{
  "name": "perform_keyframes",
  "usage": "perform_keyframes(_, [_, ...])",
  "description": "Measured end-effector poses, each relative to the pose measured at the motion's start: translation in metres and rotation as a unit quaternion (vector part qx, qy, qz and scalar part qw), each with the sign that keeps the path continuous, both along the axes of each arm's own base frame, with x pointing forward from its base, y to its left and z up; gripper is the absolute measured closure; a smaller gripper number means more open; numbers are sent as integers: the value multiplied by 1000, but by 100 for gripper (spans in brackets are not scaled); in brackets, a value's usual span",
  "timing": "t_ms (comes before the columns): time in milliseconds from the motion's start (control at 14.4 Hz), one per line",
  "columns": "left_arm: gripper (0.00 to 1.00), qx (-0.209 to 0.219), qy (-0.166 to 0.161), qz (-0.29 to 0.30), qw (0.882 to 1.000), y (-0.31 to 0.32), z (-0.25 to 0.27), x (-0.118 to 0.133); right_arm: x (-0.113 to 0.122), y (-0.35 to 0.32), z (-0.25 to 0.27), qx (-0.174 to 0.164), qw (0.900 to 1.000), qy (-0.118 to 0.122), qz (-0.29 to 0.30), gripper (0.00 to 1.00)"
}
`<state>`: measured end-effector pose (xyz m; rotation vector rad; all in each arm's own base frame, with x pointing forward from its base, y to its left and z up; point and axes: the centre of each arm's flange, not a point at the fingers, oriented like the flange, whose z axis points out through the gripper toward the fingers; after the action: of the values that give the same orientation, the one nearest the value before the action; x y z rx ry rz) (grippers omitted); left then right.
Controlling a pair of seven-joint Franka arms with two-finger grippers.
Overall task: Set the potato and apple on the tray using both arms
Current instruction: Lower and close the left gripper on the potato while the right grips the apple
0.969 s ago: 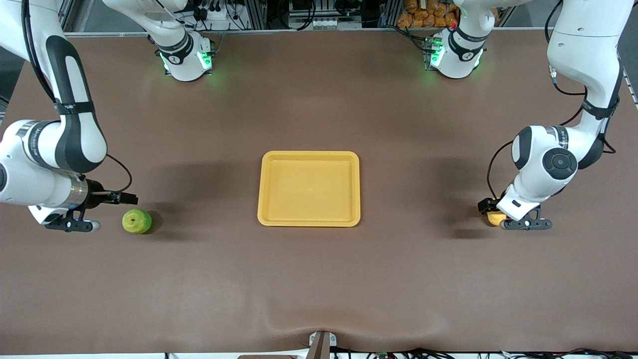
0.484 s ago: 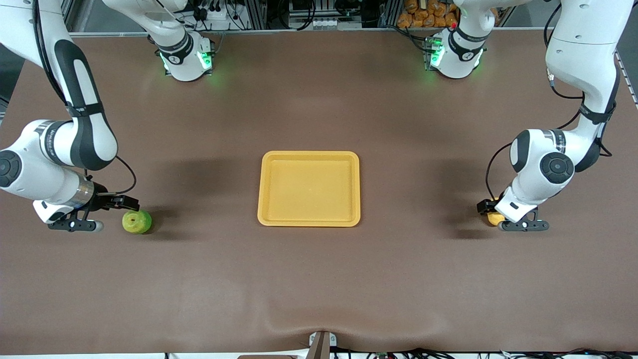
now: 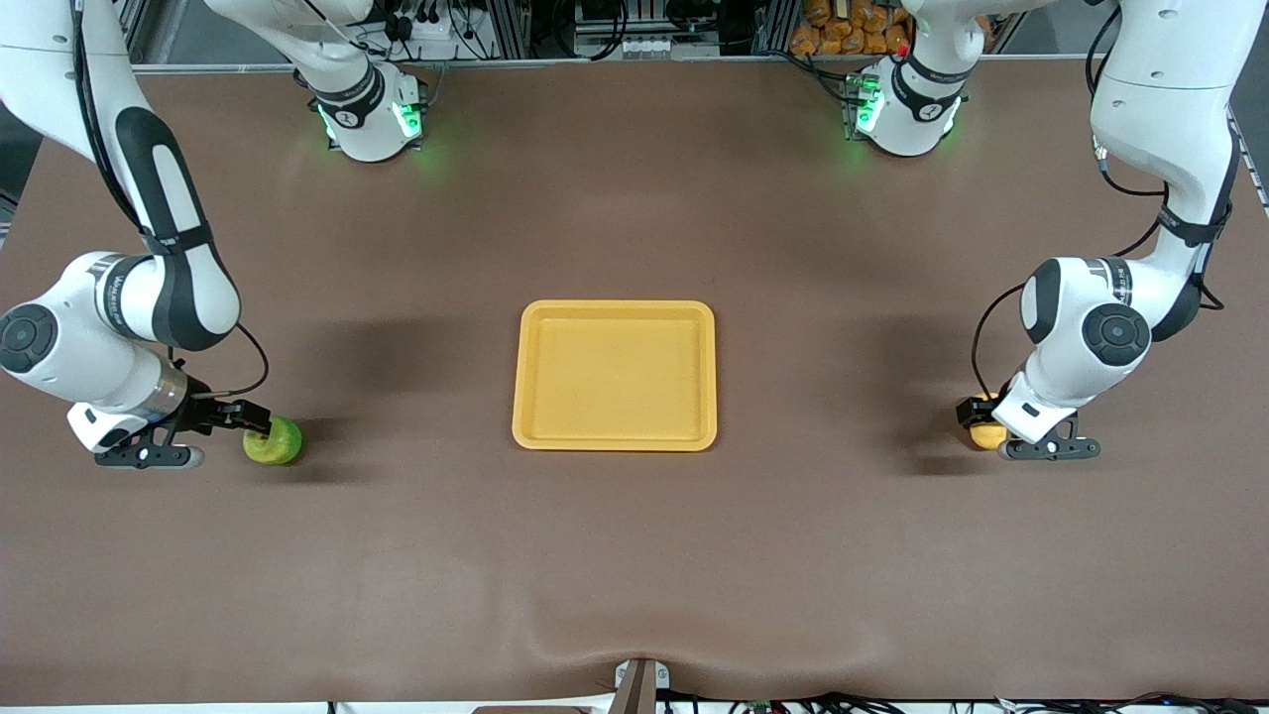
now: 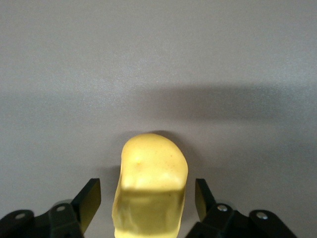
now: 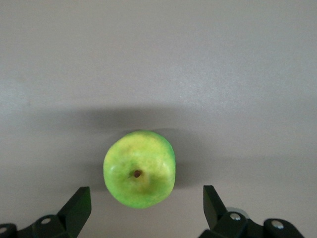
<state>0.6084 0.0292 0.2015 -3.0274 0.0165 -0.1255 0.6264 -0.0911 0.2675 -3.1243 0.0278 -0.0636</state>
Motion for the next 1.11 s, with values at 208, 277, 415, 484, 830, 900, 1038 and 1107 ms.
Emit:
perform_keyframes(208, [25, 0, 0, 0, 1000, 0, 0, 0, 2, 1, -17, 7, 1000, -3, -9, 0])
perform_keyframes(277, [26, 0, 0, 0, 1000, 0, 0, 0, 2, 1, -23, 9, 1000, -2, -11, 0])
perform_keyframes(415, [41, 0, 0, -1, 1000, -1, 0, 0, 3, 3, -32, 17, 1000, -1, -19, 0])
perform_keyframes(484, [49, 0, -1, -2, 1000, -2, 1, 1, 3, 3, -35, 21, 1000, 0, -23, 0])
perform_keyframes(830, [50, 1, -1, -12, 1000, -4, 1, 1, 2, 5, -52, 24, 999, 2, -27, 0])
perform_keyframes(900, [50, 1, -2, -15, 1000, -6, 2, 2, 2, 5, -55, 25, 999, 3, -28, 0])
perform_keyframes(1038, [50, 0, -4, -22, 1000, -10, 4, 4, 1, 5, -63, 25, 999, 6, -29, 0])
perform_keyframes(1107, [50, 0, -5, -23, 1000, -11, 5, 5, 1, 5, -65, 24, 999, 7, -29, 0])
